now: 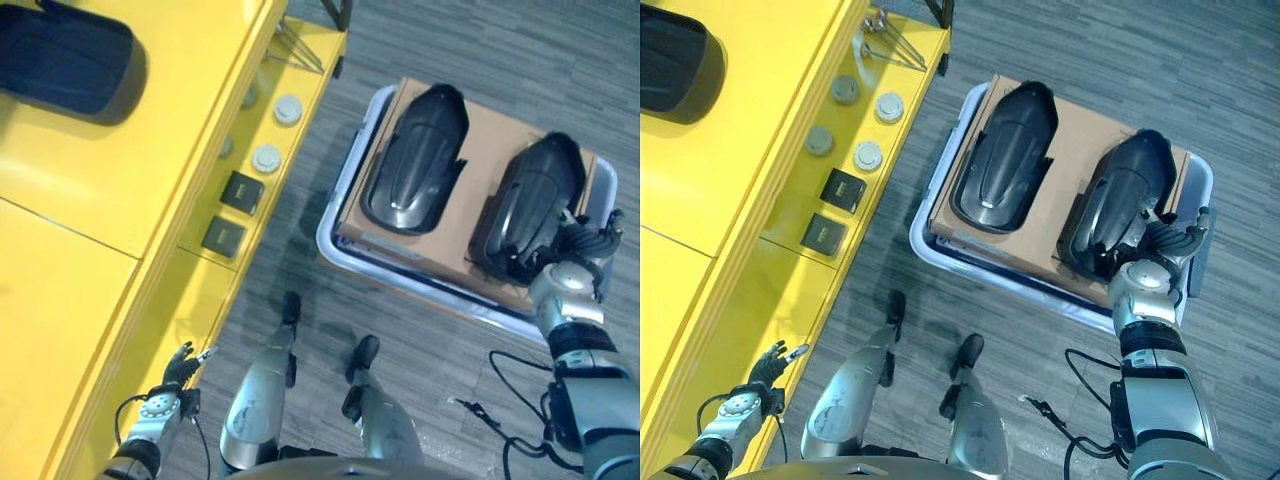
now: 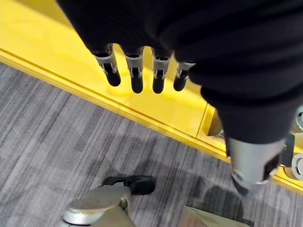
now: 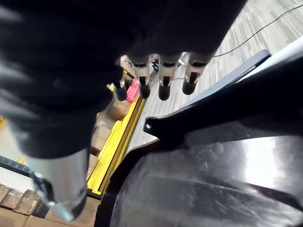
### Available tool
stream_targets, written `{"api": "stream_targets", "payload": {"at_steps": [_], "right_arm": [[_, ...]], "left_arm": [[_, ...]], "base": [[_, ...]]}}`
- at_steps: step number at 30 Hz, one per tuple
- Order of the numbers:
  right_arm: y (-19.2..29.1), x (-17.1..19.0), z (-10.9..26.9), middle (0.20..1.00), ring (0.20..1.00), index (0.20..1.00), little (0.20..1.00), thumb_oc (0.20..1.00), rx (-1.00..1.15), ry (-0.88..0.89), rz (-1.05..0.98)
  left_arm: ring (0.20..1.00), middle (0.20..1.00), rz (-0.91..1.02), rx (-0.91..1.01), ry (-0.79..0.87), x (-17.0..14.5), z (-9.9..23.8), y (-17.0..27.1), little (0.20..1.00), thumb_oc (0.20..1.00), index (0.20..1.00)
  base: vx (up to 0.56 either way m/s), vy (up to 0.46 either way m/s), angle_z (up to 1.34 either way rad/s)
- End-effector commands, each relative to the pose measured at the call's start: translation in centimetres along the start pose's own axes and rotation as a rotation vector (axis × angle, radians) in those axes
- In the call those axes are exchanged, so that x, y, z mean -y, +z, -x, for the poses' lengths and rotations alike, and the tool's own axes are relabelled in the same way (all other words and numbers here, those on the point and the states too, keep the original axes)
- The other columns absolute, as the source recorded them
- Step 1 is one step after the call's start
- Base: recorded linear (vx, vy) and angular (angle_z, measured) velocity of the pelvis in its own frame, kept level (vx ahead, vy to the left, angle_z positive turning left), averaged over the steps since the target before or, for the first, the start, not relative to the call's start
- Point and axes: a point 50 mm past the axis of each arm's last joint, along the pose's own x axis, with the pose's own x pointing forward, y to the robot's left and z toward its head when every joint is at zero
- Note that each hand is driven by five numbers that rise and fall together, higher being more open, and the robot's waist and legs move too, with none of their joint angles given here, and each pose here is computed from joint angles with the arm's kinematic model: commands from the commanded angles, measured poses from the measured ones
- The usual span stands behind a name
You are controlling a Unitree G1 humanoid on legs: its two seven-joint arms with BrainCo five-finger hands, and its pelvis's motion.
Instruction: Move parts from the plastic box to the shelf.
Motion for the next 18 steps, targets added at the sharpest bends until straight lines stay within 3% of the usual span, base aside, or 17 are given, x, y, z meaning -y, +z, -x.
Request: {"api": "stream_targets", "payload": {"at_steps": [1, 18], "right_arm": [[0.7, 1.8, -0.8, 1.0, 1.0, 1.0, 1.0, 1.0, 0.048, 0.004, 0.087], [-5.5, 1.9, 1.0, 1.0, 1.0, 1.0, 1.0, 1.0, -0.112, 0.101, 0.368]], "left_arm": [[1.0, 1.0, 0.005, -0.04, -0.014, -0.2, 0.5, -1.4, 1.0, 1.0, 1.0], [1.0, 1.0, -0.017, -0.012, -0.017, -0.6, 0.0, 0.0, 1.0, 1.0, 1.0]], "base": [[-0.06, 0.04, -0.01], [0.01, -0.002, -0.01]]}}
